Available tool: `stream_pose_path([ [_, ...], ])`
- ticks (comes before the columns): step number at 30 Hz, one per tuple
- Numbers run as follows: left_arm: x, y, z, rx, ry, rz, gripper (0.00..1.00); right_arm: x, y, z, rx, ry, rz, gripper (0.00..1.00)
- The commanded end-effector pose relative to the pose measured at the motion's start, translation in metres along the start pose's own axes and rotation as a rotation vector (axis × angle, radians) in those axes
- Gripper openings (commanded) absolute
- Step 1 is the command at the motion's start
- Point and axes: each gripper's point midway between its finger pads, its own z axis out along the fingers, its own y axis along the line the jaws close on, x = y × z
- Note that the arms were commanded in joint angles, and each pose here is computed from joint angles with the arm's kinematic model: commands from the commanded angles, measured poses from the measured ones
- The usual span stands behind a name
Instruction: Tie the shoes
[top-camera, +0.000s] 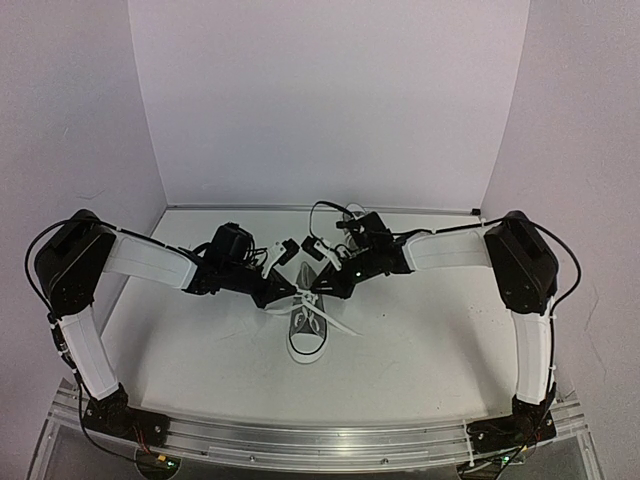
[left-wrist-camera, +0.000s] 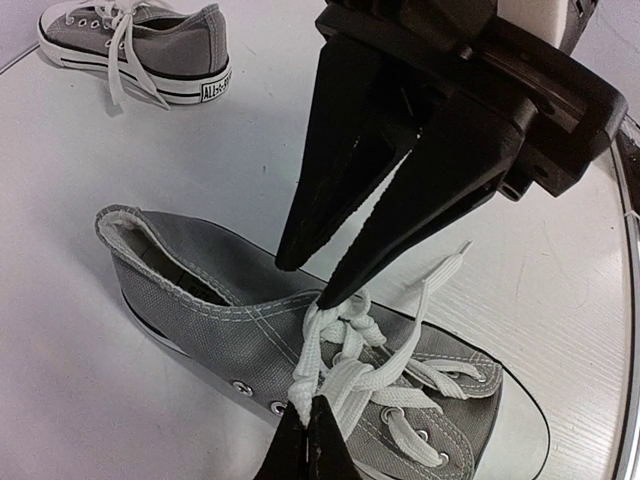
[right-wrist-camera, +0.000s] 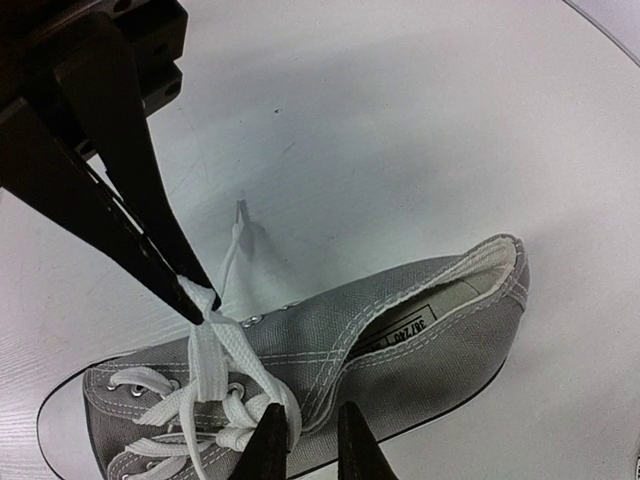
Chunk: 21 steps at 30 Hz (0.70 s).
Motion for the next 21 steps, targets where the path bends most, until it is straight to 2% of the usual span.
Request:
stream_pose_path([
  [1,-0.015,0.000,-0.007,-0.013,-0.033,0.017,0.00,-0.004,-0.002,0.004,-0.010,0.009,-0.007,0.17],
  [3,-0.015,0.000,-0.007,-0.012,-0.032,0.016,0.00,-0.003,-0.001,0.005,-0.011,0.015,-0.009,0.15],
  [8,-0.013,0.001,-0.006,-0.016,-0.029,0.013,0.00,-0.005,0.000,0.004,-0.009,0.021,-0.013,0.00],
  [21,0.002,0.006,0.000,-0.029,0.004,-0.073,0.02,-0.023,0.008,-0.017,0.005,-0.054,-0.009,0.00],
])
